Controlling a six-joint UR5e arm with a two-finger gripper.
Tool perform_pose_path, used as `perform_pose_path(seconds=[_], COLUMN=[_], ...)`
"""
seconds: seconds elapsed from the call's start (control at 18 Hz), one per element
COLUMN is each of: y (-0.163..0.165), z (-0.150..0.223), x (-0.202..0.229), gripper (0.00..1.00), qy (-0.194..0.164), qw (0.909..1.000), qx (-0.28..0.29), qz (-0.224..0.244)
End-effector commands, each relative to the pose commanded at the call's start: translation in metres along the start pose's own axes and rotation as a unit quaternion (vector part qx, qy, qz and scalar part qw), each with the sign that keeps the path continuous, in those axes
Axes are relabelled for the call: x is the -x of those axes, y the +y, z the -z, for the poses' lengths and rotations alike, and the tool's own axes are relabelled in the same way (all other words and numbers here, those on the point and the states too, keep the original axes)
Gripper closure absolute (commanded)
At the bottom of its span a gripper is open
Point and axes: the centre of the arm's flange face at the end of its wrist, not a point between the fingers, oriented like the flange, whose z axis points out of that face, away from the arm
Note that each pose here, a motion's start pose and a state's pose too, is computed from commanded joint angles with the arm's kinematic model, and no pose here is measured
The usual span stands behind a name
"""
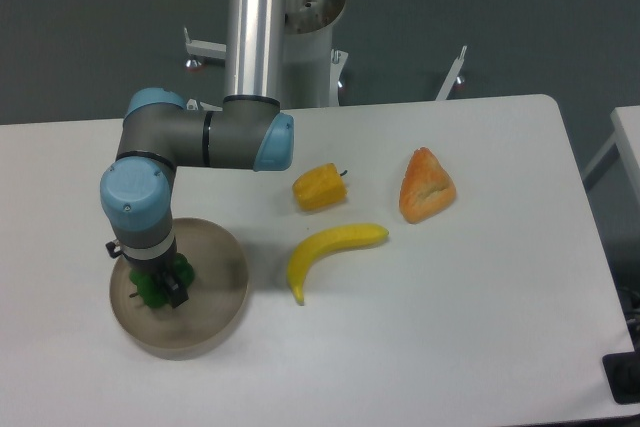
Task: Pick up the green pepper from the plate
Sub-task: 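Lower the gripper onto the green pepper and close on it, then lift the green pepper off the plate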
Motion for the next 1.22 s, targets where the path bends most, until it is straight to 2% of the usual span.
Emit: perform_pose_path(seconds=[0.11, 0.17, 0.33, 0.5, 0.72, 1.06, 1.22], y=[-0.001, -0.001, 0.008, 0.059, 0.12, 0.215, 0.257], z=[0.008, 0.023, 0.077, 0.142, 0.165, 0.19, 0.197], x=[0.0, -0.001, 0.005, 0.037, 0.07, 0.112, 0.13], gripper=[0.86, 0.97, 0.99, 0.99, 0.99, 0.98, 0.97], qy=[-0.006, -0.014, -0.045, -0.082, -0.087, -0.056, -0.057], qw=[1.0, 0.9998, 0.9983, 0.9945, 0.9921, 0.9981, 0.9981], qx=[-0.004, -0.011, -0.036, -0.054, -0.051, -0.017, -0.001], qz=[-0.002, -0.005, -0.002, 0.037, 0.074, 0.02, 0.023])
